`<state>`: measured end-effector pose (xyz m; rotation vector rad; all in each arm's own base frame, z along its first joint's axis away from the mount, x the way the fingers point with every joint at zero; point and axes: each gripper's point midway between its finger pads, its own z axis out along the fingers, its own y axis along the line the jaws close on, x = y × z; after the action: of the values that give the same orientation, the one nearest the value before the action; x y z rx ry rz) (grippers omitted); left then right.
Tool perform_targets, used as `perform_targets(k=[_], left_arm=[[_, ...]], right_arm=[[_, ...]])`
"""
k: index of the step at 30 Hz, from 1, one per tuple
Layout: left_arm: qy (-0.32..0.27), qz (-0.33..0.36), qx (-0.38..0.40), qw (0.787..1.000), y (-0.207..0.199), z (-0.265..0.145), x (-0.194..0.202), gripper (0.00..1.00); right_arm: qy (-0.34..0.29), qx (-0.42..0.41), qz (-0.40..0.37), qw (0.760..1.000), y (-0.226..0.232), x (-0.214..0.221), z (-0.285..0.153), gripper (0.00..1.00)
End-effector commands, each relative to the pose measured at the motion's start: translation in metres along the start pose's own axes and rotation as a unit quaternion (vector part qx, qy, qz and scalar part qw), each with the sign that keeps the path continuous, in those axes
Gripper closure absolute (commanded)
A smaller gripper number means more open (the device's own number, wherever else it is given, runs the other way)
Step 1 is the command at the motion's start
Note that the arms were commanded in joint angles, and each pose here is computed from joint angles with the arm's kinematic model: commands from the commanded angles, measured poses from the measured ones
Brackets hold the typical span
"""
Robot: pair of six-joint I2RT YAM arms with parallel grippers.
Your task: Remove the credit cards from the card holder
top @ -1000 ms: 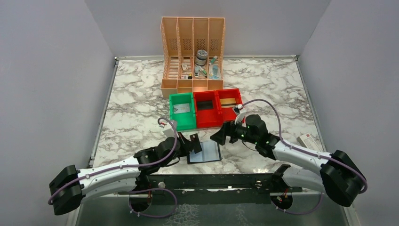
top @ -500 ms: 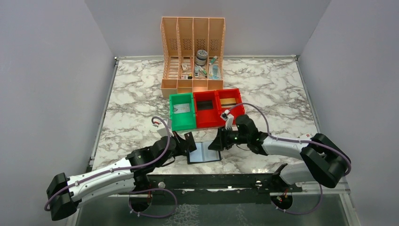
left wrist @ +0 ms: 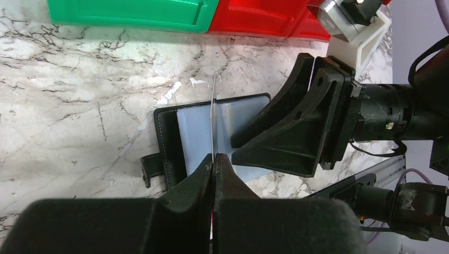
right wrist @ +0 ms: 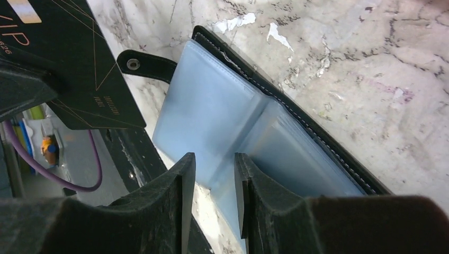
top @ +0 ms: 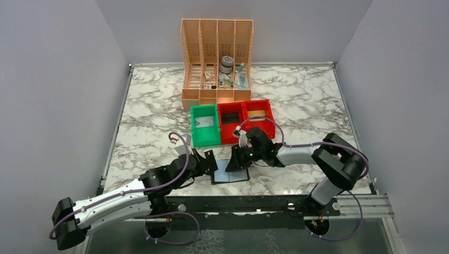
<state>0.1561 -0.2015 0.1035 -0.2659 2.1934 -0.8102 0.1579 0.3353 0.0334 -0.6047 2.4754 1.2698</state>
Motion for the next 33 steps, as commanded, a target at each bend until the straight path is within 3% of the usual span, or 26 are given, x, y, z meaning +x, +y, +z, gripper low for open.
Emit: perform_targets(k=[1, 7, 14, 22, 29, 33], left_arm=[[-0.004, 0.008, 0.013, 1.0, -0.008, -0.001, -0.005, 1.0], [0.003, 0.008, 0.037, 0.999, -0.019, 0.004, -0.001, 1.0], [0.015, 0.016, 0.069, 0.997, -0.035, 0.01, 0.003, 1.0], [0.038, 0.029, 0.099, 0.994, -0.05, 0.018, 0.007, 1.0], [0.052, 0.03, 0.167, 0.984, -0.075, 0.024, 0.002, 1.0], [0.059, 0.037, 0.179, 0.981, -0.081, 0.027, 0.004, 1.0]], right_arm=[[-0.012, 0.03, -0.025, 0.999, -0.005, -0.005, -0.007, 0.66], [-0.084, 0.044, -0.065, 0.993, 0.012, -0.034, -0.035, 0.6], [-0.186, 0.12, -0.064, 0.973, -0.006, -0.065, -0.077, 0.51], [-0.191, 0.05, 0.0, 0.98, -0.024, -0.071, -0.103, 0.46], [-0.199, -0.053, -0.047, 0.977, 0.007, -0.057, -0.107, 0.35], [-0.211, -0.048, -0.06, 0.975, 0.01, -0.057, -0.113, 0.32]])
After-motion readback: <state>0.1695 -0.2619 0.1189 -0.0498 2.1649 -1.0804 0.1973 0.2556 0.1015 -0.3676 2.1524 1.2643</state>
